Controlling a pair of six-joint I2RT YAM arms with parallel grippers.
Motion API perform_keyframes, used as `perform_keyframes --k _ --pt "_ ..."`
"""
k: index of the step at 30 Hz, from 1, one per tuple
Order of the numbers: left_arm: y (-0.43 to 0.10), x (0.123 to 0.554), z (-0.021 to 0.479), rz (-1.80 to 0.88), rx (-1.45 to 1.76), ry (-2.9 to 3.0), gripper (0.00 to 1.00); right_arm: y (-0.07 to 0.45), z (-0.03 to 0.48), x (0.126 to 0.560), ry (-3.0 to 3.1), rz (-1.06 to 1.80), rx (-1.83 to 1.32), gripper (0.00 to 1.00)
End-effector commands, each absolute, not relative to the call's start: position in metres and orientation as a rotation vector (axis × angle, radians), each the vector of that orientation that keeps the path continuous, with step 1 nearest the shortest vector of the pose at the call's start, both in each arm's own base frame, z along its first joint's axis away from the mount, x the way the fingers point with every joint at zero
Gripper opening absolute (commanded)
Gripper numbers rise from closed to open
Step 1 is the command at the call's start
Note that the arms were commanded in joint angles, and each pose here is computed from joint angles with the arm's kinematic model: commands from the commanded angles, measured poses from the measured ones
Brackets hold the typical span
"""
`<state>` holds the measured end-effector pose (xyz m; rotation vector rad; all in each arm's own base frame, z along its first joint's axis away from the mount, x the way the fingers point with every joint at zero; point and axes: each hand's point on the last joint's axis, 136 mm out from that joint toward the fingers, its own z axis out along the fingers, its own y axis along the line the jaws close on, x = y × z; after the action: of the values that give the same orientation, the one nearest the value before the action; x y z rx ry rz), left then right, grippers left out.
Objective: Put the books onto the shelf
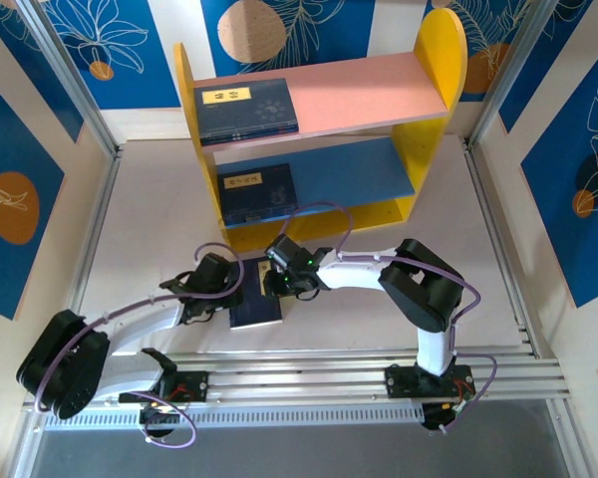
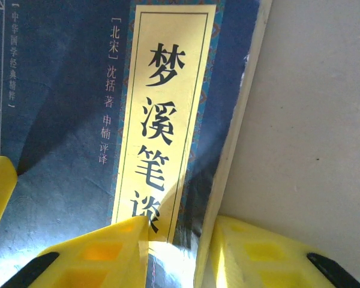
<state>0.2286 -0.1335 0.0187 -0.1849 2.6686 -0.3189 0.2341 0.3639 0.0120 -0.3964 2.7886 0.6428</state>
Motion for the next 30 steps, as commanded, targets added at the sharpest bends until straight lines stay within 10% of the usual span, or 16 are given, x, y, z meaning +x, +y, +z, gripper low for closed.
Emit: perform_keyframes --k 1,30 --pt "-0.168 0.233 0.018 -0.55 -0.11 2.664 0.51 0.361 -0.056 0.147 3.095 0.701 -0.584 0.31" --pt "-0.229 0.237 0.125 -1.036 -0.04 2.366 0.49 0.388 -0.045 0.148 3.052 0.857 -0.605 0.31"
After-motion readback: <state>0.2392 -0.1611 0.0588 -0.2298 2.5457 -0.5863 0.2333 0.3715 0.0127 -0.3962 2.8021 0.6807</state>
